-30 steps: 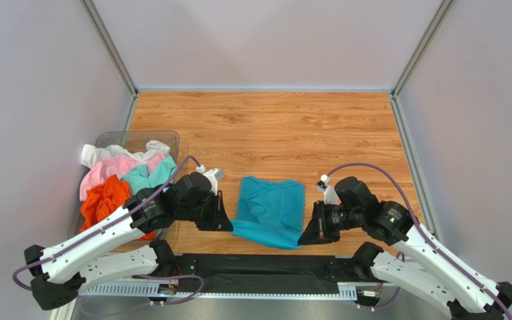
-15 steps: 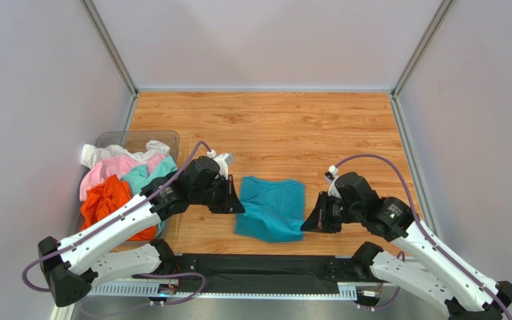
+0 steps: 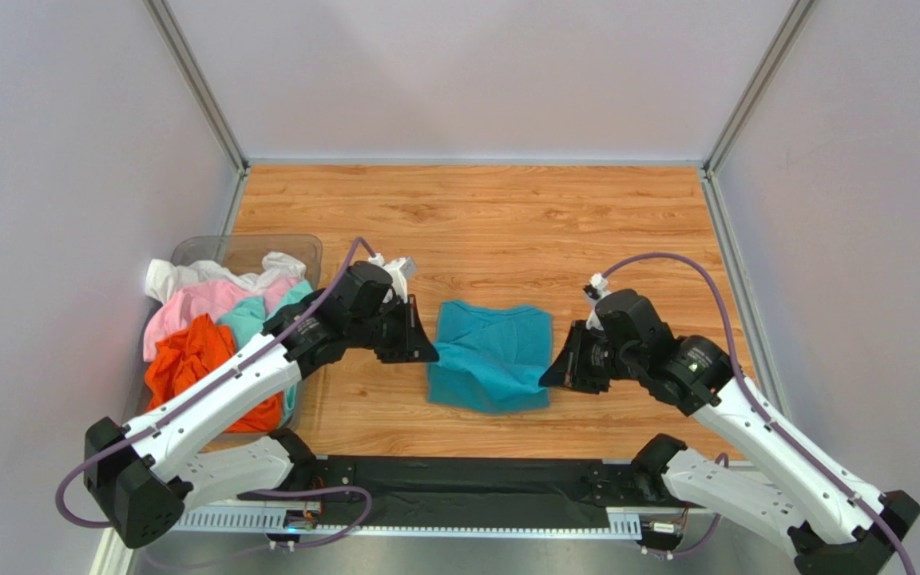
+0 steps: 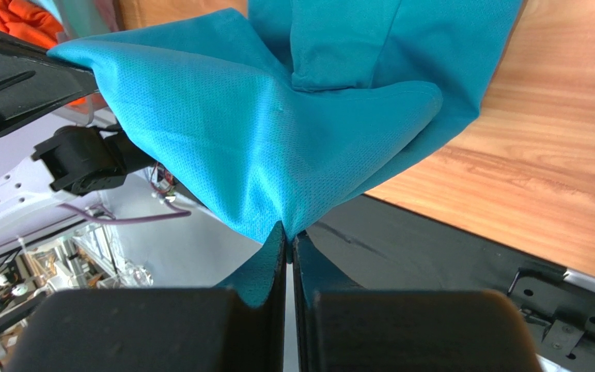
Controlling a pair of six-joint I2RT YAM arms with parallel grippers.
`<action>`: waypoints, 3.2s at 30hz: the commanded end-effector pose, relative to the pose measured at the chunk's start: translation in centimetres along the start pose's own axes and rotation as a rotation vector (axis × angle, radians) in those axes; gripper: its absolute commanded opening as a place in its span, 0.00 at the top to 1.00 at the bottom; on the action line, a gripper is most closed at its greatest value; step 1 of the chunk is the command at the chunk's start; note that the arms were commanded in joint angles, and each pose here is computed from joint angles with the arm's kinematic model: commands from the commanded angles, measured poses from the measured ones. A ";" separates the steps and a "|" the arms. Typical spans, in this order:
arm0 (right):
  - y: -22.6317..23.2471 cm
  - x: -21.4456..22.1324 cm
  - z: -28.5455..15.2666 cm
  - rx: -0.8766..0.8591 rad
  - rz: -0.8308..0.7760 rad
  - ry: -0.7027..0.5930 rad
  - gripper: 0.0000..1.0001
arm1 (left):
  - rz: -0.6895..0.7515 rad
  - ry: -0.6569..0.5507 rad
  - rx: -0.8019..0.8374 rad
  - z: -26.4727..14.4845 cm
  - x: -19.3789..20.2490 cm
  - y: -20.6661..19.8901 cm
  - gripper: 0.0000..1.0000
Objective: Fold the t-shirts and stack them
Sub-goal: Fold the tshirt
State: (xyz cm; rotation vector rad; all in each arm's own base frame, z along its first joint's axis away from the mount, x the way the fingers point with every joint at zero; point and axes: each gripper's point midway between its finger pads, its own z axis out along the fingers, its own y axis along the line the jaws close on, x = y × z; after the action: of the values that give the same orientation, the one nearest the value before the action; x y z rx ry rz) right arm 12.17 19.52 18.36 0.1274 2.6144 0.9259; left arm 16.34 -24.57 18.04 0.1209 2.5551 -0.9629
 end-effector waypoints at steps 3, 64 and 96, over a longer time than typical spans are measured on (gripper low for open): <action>1.7 -3.9 0.1 -0.047 -0.053 -0.126 1.00 | 0.028 -0.044 0.028 0.5 -2.7 -0.1 1.00; -4.9 -16.9 8.2 0.018 0.117 -0.247 0.00 | -0.005 -0.031 0.025 9.6 -15.7 2.6 0.00; -9.8 -18.6 20.0 0.267 -0.050 -0.134 0.00 | -0.114 0.127 0.039 19.9 -14.3 5.8 0.00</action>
State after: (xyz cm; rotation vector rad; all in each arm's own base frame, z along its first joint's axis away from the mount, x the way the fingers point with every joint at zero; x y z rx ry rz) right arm 34.40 21.00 3.97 0.2260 2.6466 0.6201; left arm 36.25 -32.35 6.12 0.0509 2.7194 -1.0650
